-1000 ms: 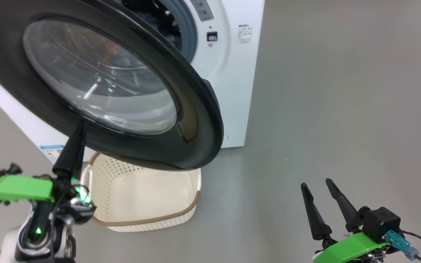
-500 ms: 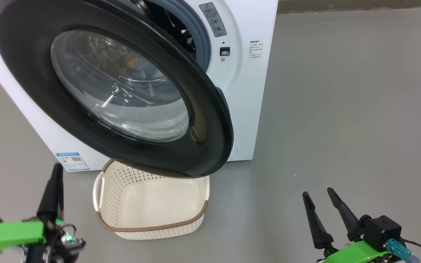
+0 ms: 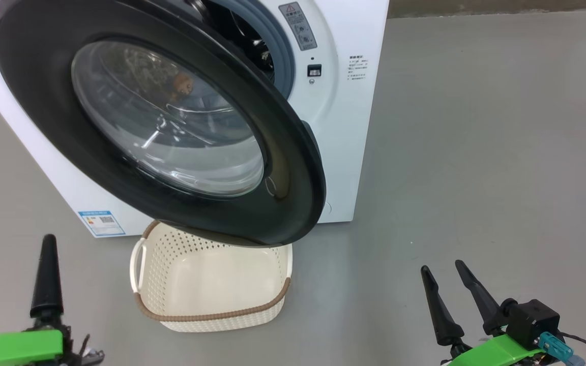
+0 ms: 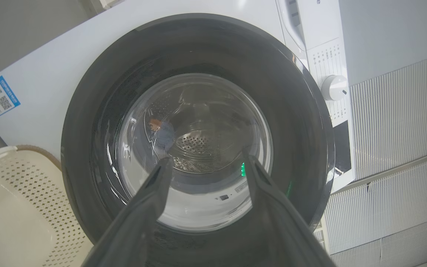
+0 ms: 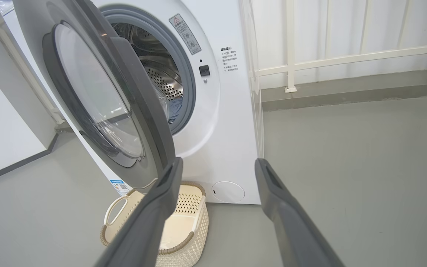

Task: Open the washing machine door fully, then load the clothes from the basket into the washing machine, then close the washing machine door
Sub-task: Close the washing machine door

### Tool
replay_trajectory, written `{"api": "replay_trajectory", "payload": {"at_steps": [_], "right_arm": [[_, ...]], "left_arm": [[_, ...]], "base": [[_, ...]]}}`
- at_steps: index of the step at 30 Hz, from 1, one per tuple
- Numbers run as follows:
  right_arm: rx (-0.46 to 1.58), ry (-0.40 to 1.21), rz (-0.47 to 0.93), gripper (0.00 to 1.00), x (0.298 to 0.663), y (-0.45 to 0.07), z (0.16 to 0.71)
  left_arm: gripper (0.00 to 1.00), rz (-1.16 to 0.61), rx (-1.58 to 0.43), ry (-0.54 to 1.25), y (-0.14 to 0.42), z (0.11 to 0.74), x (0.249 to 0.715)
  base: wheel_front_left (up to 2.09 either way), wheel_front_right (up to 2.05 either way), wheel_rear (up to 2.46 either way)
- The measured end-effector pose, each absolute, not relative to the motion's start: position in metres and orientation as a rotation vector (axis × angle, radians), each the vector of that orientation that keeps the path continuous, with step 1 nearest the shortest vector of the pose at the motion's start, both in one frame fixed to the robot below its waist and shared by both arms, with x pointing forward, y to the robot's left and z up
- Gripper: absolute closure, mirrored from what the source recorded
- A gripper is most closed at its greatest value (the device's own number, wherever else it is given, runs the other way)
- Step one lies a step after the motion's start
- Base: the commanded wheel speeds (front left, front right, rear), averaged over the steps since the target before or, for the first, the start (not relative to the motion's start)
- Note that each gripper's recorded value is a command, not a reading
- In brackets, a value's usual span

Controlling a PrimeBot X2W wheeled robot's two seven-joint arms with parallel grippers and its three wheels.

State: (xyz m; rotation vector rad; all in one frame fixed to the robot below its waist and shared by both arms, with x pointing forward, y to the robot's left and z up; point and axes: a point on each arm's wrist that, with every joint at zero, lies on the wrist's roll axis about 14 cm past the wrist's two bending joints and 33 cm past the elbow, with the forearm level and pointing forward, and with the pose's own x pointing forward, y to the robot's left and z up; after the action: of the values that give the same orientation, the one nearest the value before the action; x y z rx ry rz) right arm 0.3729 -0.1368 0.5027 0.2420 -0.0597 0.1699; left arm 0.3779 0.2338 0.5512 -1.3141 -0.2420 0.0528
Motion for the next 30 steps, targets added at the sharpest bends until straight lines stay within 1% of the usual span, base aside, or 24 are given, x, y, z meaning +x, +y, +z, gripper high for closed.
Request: {"api": "replay_trajectory", "payload": {"at_steps": [3,10,16,20,24,30], "right_arm": [[0.242,-0.061,0.169,0.00,0.373,-0.137,0.503],[0.238,-0.065,0.167,0.00,0.372,-0.138,0.504],[0.234,-0.067,0.166,0.00,0.372,-0.139,0.505],[0.233,-0.071,0.164,0.00,0.372,-0.140,0.506],[0.232,-0.073,0.162,0.00,0.371,-0.140,0.507],[0.230,-0.079,0.156,0.00,0.369,-0.142,0.508]], "left_arm": [[0.00,0.050,-1.145,-0.268,0.235,0.557,0.375],[0.00,-0.017,-0.746,-0.221,0.223,0.551,0.369],[0.00,-0.025,-0.498,-0.244,0.223,0.557,0.368],[0.00,-0.051,-0.295,-0.224,0.217,0.554,0.365],[0.00,-0.031,-0.224,-0.213,0.219,0.550,0.361],[0.00,-0.040,-0.141,-0.150,0.212,0.530,0.350]], "base": [[0.00,0.00,0.00],[0.00,0.00,0.00],[0.00,0.00,0.00],[0.00,0.00,0.00],[0.00,0.00,0.00],[0.00,0.00,0.00]]}}
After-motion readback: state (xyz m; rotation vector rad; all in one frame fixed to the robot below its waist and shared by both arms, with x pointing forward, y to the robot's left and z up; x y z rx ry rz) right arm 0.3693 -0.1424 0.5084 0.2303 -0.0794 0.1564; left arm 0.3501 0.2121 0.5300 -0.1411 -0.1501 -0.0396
